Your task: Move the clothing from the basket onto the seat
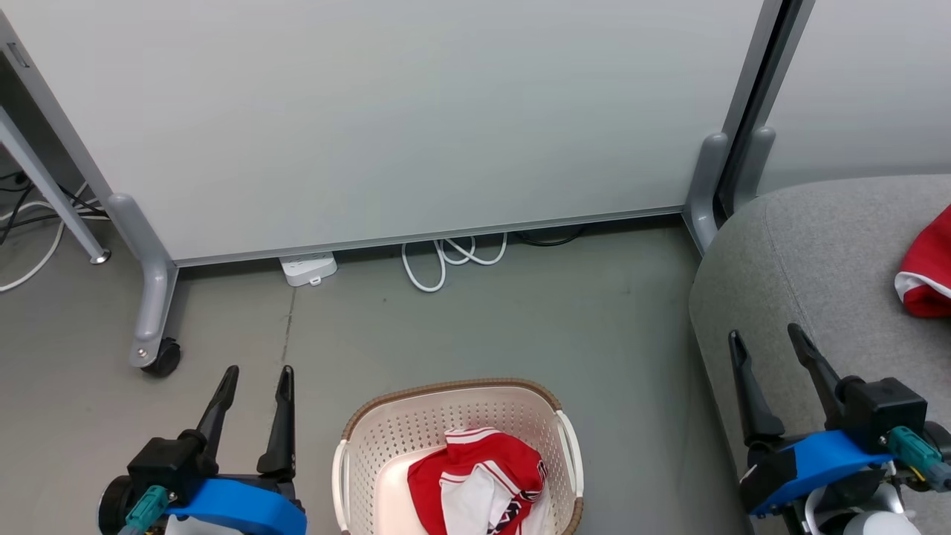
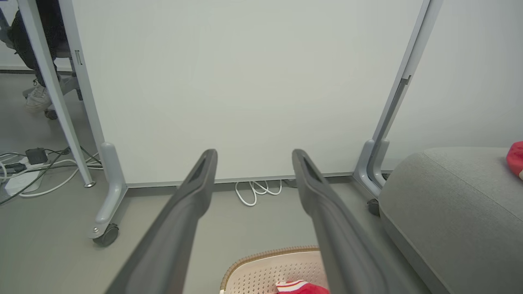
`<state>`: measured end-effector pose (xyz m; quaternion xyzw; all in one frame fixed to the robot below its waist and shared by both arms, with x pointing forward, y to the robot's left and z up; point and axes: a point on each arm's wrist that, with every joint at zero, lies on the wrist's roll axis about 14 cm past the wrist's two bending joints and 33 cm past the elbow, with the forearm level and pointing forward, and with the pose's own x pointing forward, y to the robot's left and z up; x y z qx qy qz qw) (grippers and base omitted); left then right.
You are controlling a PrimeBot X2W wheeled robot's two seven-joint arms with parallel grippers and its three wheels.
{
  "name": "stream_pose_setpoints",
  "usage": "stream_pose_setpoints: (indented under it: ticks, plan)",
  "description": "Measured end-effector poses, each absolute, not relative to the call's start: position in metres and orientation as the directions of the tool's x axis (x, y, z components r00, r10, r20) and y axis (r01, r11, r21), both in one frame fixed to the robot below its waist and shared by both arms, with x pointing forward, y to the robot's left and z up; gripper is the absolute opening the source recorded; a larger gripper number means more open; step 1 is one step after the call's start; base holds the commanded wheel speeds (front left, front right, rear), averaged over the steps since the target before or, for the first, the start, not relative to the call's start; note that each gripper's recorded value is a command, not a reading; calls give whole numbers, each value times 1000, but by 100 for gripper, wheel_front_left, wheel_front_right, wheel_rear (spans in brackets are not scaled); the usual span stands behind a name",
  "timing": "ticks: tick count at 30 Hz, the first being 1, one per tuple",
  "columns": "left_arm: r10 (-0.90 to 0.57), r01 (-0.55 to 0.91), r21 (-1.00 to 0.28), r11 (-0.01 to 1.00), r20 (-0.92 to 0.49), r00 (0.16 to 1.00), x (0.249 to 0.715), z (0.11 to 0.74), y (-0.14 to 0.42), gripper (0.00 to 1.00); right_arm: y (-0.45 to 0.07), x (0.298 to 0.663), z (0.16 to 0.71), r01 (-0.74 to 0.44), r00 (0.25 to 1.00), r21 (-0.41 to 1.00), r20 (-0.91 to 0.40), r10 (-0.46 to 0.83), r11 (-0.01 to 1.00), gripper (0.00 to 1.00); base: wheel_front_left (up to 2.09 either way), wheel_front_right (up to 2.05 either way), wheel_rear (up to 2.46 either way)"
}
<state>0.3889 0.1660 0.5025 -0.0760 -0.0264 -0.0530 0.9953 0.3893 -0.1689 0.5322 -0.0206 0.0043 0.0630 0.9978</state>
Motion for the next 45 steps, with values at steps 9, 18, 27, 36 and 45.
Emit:
stream_pose_setpoints:
  ticks: [9, 18, 27, 36, 45]
  plan:
    - [-94, 101, -136, 986, 57, 994, 385, 501, 168, 100, -163, 388, 532, -138, 990, -17, -12, 137, 990, 100, 0, 0, 0]
    - [-89, 94, -140, 986, 39, 995, 387, 495, 170, 100, -161, 393, 526, -142, 990, -10, -27, 141, 990, 100, 0, 0, 0]
    - [-147, 143, -151, 978, -16, 989, 423, 472, 149, 100, -159, 429, 522, -149, 989, -17, -24, 148, 989, 100, 0, 0, 0]
    - [-308, 290, -132, 948, -143, 941, 481, 406, 99, 100, -160, 489, 506, -148, 989, -25, 5, 148, 989, 100, 0, 0, 0]
    - [-461, 435, -157, 887, -374, 805, 507, 288, 50, 100, -170, 517, 452, -142, 988, -24, -60, 141, 990, 100, 0, 0, 0]
